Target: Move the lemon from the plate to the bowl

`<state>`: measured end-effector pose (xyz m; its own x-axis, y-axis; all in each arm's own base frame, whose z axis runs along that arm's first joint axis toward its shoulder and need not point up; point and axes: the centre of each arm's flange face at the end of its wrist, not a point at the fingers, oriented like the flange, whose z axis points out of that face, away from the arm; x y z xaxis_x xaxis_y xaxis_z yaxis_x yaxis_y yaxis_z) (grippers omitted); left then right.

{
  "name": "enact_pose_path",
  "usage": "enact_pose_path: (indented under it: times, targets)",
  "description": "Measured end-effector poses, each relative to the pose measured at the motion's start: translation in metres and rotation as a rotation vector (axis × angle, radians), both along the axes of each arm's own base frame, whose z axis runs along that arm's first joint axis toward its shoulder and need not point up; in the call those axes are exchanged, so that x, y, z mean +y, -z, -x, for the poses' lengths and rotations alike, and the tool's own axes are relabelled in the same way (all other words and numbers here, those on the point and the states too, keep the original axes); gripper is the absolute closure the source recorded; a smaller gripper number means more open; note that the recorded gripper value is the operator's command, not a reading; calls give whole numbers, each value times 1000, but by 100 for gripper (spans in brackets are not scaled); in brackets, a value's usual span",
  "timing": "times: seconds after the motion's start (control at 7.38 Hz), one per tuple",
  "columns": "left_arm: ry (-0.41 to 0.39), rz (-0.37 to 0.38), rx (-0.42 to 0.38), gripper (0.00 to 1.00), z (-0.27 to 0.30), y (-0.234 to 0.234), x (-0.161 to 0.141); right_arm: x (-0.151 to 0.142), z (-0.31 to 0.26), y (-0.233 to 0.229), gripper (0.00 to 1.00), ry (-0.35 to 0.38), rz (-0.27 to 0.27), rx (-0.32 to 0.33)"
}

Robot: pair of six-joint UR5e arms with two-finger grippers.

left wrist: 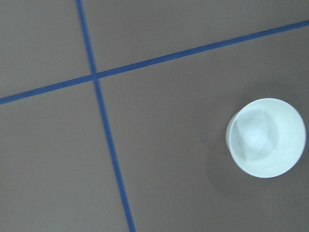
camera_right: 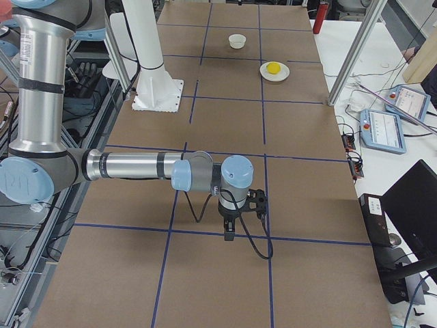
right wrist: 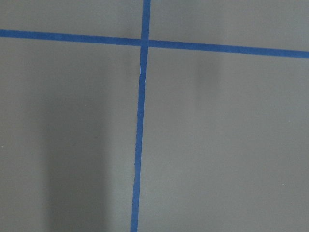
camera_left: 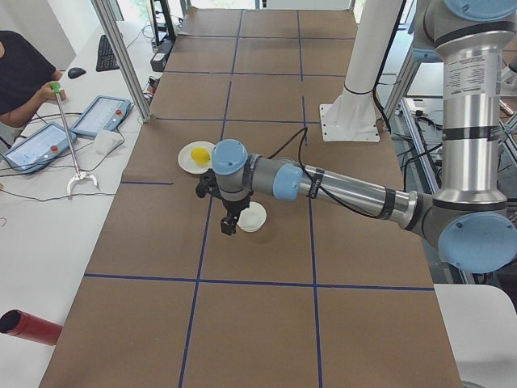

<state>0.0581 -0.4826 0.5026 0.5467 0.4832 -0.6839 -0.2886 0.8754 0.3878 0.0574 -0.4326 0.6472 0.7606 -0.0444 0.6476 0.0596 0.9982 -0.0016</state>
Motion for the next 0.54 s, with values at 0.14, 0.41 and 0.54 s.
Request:
enact_pose_path:
  times: [0.14,0.41,0.54]
  targets:
    - [-85,-83,26,1,-56,44,-29,0,0,0,0,0,0,0]
    - [-163,-165,54,0,-160,128,-85,0,0,0,0,0,0,0]
    - [-172,-188,51,0,-202,163,-104,0,0,0,0,0,0,0]
